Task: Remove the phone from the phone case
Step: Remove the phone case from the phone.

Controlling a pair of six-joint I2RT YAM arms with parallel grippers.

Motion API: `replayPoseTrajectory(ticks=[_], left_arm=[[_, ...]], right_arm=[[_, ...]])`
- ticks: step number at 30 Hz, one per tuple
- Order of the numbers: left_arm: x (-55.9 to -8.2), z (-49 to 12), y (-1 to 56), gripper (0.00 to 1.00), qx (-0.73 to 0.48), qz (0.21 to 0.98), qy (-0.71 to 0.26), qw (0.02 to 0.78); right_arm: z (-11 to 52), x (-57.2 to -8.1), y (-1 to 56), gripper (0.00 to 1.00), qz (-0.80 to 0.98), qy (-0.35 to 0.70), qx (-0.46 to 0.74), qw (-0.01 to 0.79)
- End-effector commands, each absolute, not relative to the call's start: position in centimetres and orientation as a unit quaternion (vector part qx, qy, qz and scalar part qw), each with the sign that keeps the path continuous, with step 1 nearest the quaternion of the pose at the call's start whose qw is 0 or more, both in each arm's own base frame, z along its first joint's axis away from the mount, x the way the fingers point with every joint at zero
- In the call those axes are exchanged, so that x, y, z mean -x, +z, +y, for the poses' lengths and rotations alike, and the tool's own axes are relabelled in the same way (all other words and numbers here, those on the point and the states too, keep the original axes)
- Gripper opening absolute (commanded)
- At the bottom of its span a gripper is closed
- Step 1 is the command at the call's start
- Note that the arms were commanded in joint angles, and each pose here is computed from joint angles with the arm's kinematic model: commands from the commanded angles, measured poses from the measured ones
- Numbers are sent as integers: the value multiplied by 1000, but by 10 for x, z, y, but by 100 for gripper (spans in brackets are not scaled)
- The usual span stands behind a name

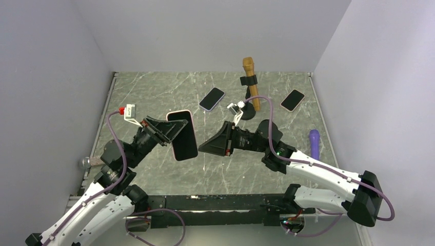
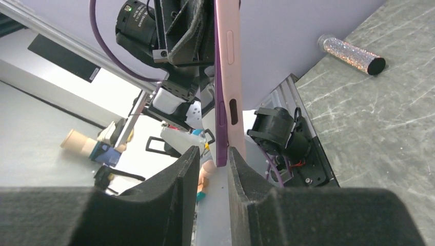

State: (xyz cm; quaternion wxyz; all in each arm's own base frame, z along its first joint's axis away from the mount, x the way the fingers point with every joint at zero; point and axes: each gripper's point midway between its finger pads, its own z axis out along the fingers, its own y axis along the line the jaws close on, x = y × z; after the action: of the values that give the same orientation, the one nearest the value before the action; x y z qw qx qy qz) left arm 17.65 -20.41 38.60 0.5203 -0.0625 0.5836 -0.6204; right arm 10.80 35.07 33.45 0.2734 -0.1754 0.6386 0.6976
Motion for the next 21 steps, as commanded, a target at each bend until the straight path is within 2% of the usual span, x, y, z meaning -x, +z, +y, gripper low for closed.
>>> replayPoseTrajectory(ticks=[1,14,21], left_arm=[[-166,-200,425,0,52,529,-656,536],[-168,-214,419,0,49,525,-685,503],[-165,-230,404,0,34,534,-707,462]], right_arm=[[353,-103,348,29,611,717,188,278],[371,-107,332,30,618,718,191,258],[377,-112,345,32,596,739,179,257]])
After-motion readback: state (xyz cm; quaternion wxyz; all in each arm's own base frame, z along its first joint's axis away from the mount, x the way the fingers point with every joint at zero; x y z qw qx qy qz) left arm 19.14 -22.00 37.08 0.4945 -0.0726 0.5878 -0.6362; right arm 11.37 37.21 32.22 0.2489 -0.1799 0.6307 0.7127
